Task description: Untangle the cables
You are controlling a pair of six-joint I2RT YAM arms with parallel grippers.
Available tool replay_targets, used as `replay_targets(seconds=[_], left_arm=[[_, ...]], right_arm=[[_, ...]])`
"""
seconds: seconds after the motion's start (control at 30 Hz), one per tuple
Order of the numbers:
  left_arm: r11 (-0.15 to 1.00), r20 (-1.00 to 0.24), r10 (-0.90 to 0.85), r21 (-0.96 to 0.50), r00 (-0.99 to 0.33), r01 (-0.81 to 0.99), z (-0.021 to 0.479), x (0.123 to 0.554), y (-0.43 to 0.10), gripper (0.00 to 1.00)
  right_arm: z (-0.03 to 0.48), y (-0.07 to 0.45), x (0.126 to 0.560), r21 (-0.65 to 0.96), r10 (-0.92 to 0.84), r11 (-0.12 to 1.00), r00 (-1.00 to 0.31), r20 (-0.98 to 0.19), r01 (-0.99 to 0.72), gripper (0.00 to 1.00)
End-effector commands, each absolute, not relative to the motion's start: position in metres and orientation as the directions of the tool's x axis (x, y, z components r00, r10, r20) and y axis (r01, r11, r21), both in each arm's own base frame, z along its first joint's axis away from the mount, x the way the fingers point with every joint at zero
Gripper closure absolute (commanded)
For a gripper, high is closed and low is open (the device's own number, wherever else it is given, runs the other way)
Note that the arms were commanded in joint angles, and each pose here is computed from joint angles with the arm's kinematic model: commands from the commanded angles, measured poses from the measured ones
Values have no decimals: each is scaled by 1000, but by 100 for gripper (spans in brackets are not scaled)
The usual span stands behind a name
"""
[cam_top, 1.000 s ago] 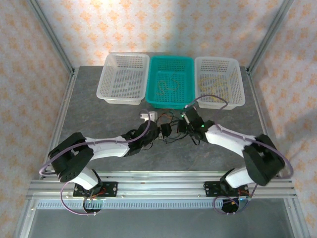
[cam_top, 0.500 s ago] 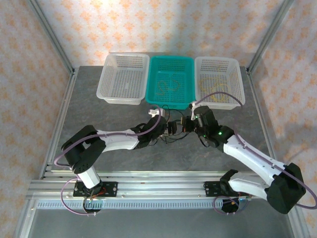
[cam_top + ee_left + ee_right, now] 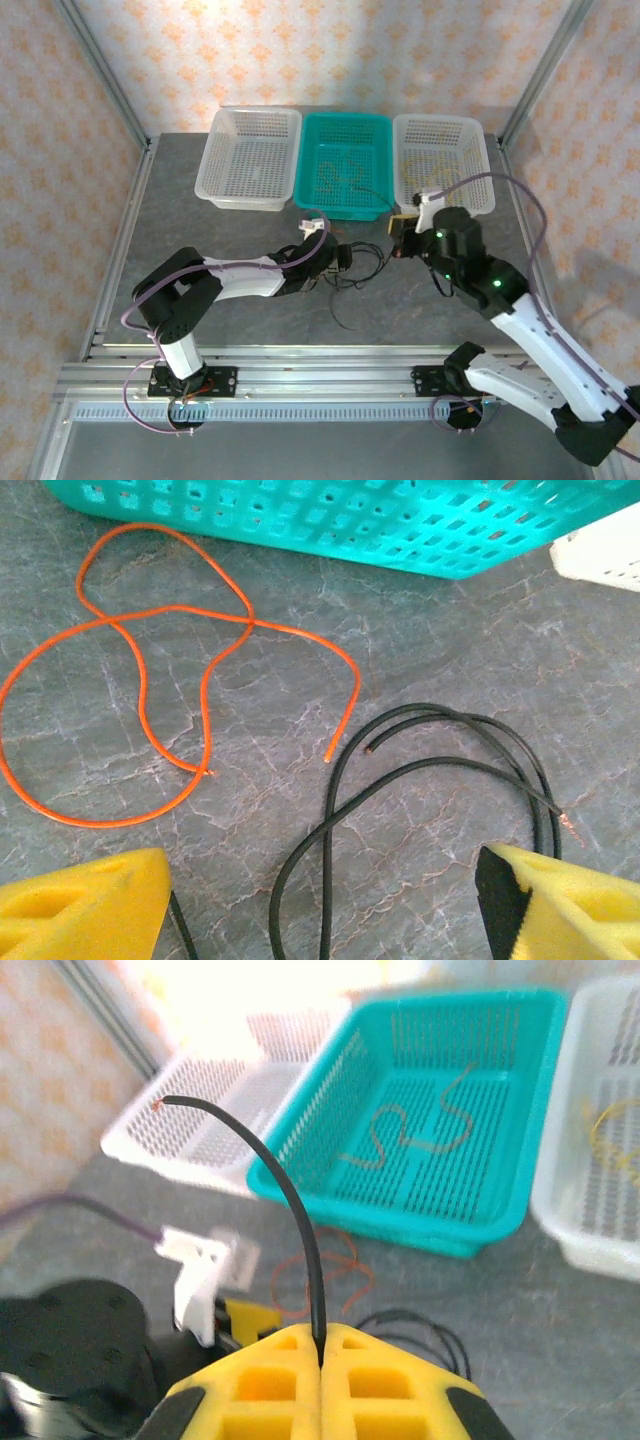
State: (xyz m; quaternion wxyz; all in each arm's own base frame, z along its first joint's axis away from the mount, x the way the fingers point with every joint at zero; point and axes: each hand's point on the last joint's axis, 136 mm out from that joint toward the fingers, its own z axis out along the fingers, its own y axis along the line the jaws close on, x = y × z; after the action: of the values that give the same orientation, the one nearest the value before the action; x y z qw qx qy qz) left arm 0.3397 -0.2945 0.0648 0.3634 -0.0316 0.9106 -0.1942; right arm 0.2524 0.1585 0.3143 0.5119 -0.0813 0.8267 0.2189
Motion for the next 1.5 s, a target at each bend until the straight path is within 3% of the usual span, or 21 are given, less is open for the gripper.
replay_targets(seconds=[0.0,0.33,0.6,0.73,0.97,1.3,1.47], left_arm=[[942,-635,-191,-333,-748,42,48,336,-281,19],[938,-666,-212,-344,-715,41,63,331,-269,19],[930,-826,-204,-332,-525,161,167,327,-242,18],[917,-881,-175,-307,-439,252,221,323,-233,18],[864,-964,-132,-225,-230,449,298,306,-234,3],[785,-999,47,29,-13,619,319,296,-254,1],[696,-989,150,107,2,710,309,291,-276,1]], right_arm=[[342,136,243,205,59,923,-405,-912,-326,100],[376,109,241,128,42,962,-333,-942,-242,100],[384,109,261,170,113,972,-310,-944,-162,100],[379,126,275,237,167,958,-360,-918,-161,100],[367,166,297,392,270,902,-472,-839,-181,100],[361,209,328,592,419,788,-557,-717,-170,100],[364,227,333,645,430,734,-591,-682,-211,100]])
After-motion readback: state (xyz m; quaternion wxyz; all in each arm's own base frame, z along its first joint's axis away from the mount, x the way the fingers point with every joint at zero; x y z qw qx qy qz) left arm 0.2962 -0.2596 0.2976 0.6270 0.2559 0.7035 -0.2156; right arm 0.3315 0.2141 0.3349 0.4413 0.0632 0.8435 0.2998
